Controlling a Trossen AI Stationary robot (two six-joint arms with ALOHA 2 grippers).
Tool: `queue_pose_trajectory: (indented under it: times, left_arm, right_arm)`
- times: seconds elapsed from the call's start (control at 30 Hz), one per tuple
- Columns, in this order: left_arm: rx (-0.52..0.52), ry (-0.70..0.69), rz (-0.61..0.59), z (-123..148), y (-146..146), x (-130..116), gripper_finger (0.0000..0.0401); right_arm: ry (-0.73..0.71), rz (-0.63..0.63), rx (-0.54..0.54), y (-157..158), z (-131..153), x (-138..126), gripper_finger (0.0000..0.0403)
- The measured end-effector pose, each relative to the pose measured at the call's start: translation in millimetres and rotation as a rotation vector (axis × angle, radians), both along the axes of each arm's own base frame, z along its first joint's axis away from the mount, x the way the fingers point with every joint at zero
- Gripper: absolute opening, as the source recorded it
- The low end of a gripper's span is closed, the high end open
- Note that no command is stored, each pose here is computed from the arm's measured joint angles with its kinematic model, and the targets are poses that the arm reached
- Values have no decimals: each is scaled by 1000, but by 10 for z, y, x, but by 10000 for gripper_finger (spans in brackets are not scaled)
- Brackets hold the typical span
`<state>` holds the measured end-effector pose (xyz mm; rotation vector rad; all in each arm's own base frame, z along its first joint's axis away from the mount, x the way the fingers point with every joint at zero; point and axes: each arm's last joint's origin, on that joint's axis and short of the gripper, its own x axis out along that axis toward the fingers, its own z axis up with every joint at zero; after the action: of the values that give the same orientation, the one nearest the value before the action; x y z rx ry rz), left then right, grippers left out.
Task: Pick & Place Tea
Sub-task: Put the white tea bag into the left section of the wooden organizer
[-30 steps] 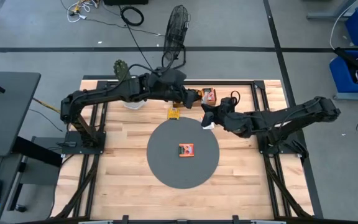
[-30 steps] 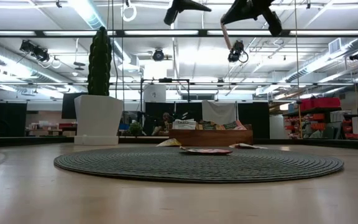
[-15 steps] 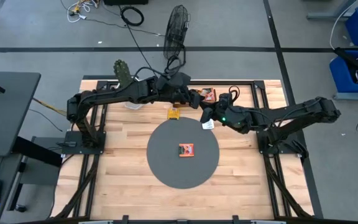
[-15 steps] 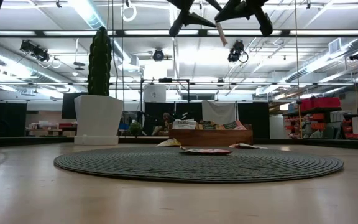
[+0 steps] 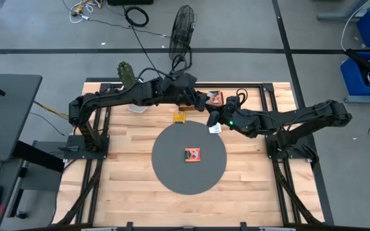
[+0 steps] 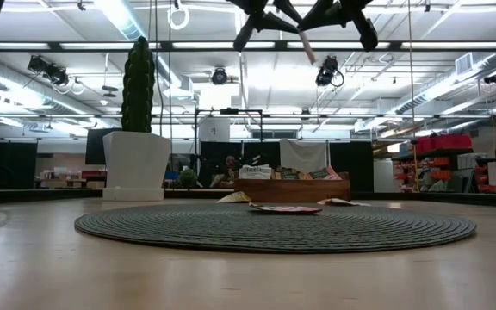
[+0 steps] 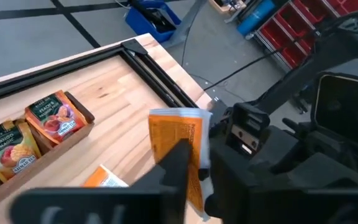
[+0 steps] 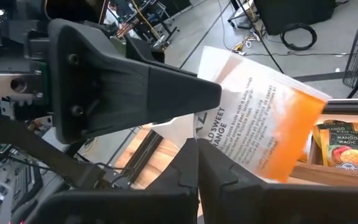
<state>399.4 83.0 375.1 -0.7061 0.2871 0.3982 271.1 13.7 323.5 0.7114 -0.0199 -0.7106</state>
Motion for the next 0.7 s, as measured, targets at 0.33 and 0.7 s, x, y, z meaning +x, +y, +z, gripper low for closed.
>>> queue_pose_trajectory:
  times: [0.33,0.7]
  left_arm:
    - [86,35,-52,-9,-7,-2,4]
    - [275,231,-216,-122,215,-133,2]
  right_arm:
    - [17,51,7,10,-6,-2,21]
    - [13,327,-54,70,236,-251,120]
